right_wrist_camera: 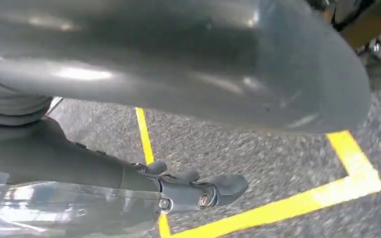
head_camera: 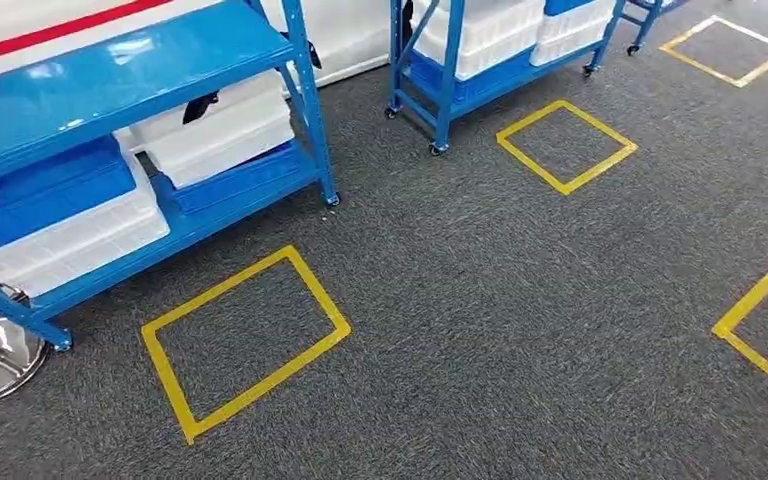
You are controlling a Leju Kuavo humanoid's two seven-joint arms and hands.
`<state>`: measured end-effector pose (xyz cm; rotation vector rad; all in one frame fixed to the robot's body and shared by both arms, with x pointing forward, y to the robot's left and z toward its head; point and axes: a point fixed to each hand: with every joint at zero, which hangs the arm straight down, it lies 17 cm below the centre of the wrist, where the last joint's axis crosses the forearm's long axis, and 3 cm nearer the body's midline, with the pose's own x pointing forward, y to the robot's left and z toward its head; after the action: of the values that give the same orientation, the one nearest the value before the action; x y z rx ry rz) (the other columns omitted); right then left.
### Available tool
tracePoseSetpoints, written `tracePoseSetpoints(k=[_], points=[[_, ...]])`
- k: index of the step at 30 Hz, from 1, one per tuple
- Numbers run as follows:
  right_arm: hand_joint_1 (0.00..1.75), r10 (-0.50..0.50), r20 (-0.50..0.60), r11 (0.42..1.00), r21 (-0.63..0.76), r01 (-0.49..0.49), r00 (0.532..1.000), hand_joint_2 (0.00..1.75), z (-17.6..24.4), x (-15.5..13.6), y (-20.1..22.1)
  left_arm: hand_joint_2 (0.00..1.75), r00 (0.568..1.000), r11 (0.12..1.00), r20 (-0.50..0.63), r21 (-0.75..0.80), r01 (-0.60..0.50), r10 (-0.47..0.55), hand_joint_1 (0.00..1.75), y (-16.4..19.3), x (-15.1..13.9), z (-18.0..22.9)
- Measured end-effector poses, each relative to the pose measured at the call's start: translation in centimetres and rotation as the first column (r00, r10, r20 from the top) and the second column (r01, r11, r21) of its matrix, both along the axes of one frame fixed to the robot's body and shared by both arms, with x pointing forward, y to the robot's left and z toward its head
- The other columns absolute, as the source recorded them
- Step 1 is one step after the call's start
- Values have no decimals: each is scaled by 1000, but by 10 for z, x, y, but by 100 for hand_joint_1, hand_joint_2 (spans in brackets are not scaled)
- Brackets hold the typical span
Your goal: Take the parts from the cabinet and place them on the table.
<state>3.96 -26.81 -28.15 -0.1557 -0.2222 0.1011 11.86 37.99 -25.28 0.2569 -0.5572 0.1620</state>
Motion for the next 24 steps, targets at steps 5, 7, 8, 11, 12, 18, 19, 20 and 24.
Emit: tracePoseSetpoints(k=[5,7,8,11,12,18,19,20,24], points=[[0,0,4,1000,3,0,1000,0,0,3,2,0,999,1000,15,-6,28,-28,0,-8,2,1],[0,0,7,1000,3,0,1000,0,0,5,2,0,999,999,13,-16,37,-37,0,-14,1,0],[0,0,6,1000,3,0,1000,0,0,4,2,0,999,999,12,-18,39,-39,0,-15,1,0],[0,0,1,1000,6,0,1000,0,0,1,2,0,999,999,13,-31,41,-40,0,-23,3,-1],[0,0,0,1000,6,0,1000,0,0,0,3,0,999,998,10,-34,44,-44,0,-25,2,-1],[0,-1,-4,1000,7,1,1000,0,0,-2,2,0,999,998,-10,-45,45,-45,0,-32,0,-4],[0,-1,-3,1000,8,1,1000,0,0,-1,2,0,999,998,-14,-46,49,-49,0,-33,-1,-4],[0,-1,-3,1000,9,1,1000,0,0,-1,3,0,998,998,-18,-47,51,-52,0,-34,-2,-5],[0,1,-1,1000,15,-1,1000,0,0,-1,6,0,998,997,-22,-49,56,-57,0,-37,-3,-5]])
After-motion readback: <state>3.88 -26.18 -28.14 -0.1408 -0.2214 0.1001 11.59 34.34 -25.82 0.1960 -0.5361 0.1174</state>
